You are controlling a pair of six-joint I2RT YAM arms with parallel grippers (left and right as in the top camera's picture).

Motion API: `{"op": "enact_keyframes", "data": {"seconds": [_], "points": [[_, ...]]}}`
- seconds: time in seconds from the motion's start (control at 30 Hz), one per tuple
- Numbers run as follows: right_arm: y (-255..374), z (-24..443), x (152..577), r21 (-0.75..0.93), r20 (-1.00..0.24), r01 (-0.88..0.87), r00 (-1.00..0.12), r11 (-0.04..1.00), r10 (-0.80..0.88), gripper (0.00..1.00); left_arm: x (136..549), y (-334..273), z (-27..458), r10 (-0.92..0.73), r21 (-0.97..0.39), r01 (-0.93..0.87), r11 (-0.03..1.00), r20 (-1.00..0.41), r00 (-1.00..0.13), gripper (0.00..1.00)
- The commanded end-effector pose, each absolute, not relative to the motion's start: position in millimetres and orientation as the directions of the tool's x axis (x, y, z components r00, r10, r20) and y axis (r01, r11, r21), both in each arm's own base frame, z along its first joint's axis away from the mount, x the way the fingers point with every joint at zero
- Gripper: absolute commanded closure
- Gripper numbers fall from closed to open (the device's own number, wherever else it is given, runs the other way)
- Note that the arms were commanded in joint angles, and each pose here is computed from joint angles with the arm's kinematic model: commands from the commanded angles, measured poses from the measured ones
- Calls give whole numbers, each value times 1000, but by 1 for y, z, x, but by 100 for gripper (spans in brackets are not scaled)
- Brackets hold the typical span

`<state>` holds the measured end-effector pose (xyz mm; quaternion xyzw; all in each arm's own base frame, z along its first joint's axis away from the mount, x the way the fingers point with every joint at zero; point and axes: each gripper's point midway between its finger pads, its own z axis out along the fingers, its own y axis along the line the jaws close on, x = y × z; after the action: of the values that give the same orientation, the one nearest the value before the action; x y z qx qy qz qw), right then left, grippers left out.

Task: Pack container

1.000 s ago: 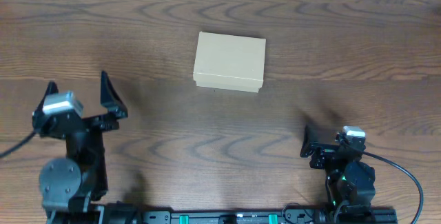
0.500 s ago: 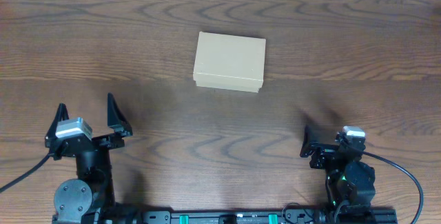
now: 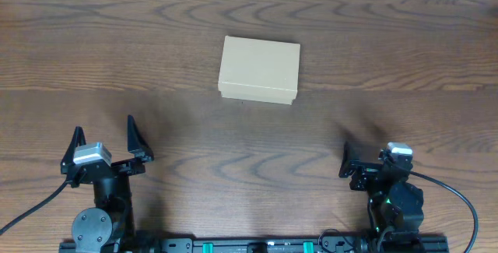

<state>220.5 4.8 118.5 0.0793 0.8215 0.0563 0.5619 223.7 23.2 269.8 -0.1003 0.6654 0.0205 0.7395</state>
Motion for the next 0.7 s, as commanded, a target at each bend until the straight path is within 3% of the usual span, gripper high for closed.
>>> {"op": "enact_keyframes", "data": {"seconds": [0.0, 0.67], "points": [[1, 119, 221, 186, -916, 87, -346, 979, 205, 1, 223, 27, 263, -99, -117, -184, 976, -989, 108, 4], [1, 119, 221, 186, -916, 87, -346, 979, 205, 1, 230, 26, 221, -121, -130, -188, 974, -991, 56, 5]]}}
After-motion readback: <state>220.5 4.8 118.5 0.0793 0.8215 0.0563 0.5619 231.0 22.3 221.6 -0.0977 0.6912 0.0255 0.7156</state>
